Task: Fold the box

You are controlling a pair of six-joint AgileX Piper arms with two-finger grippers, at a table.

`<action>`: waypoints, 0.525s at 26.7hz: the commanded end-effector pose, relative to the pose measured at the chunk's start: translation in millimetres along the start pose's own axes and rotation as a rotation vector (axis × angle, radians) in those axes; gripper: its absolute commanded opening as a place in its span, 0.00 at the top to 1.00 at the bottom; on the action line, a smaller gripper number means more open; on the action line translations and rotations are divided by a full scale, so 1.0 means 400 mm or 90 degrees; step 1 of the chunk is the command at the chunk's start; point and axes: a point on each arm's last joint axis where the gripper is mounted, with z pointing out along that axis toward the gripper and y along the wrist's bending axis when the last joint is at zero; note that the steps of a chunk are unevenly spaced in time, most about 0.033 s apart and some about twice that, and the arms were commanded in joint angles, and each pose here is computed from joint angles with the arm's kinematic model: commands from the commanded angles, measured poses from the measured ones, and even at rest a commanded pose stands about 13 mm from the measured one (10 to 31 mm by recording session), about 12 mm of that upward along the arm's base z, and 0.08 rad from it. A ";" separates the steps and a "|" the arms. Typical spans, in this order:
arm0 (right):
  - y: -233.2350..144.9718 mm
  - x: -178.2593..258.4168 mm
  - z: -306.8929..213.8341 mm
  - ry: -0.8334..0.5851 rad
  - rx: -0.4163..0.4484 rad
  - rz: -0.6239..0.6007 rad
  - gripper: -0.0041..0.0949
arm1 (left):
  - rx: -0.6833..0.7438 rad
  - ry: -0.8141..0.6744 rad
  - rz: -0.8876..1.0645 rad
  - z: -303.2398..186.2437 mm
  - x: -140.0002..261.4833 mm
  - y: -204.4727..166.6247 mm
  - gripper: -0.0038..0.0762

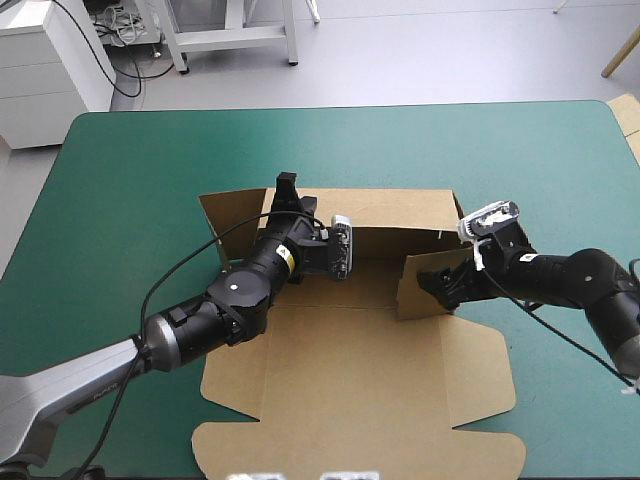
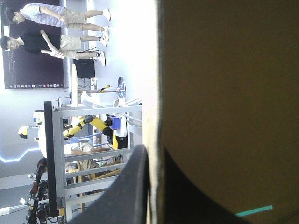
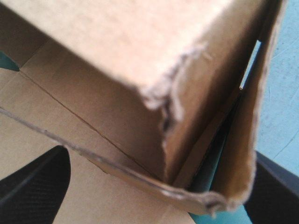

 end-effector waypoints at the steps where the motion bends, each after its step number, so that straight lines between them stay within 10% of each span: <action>1: 0.027 -0.042 -0.014 -0.060 0.056 0.018 0.07 | -0.046 -0.022 -0.007 -0.033 -0.003 0.051 0.96; 14: 0.134 0.011 0.060 -0.203 0.096 0.054 0.07 | -0.047 -0.024 -0.006 -0.033 -0.004 0.051 0.96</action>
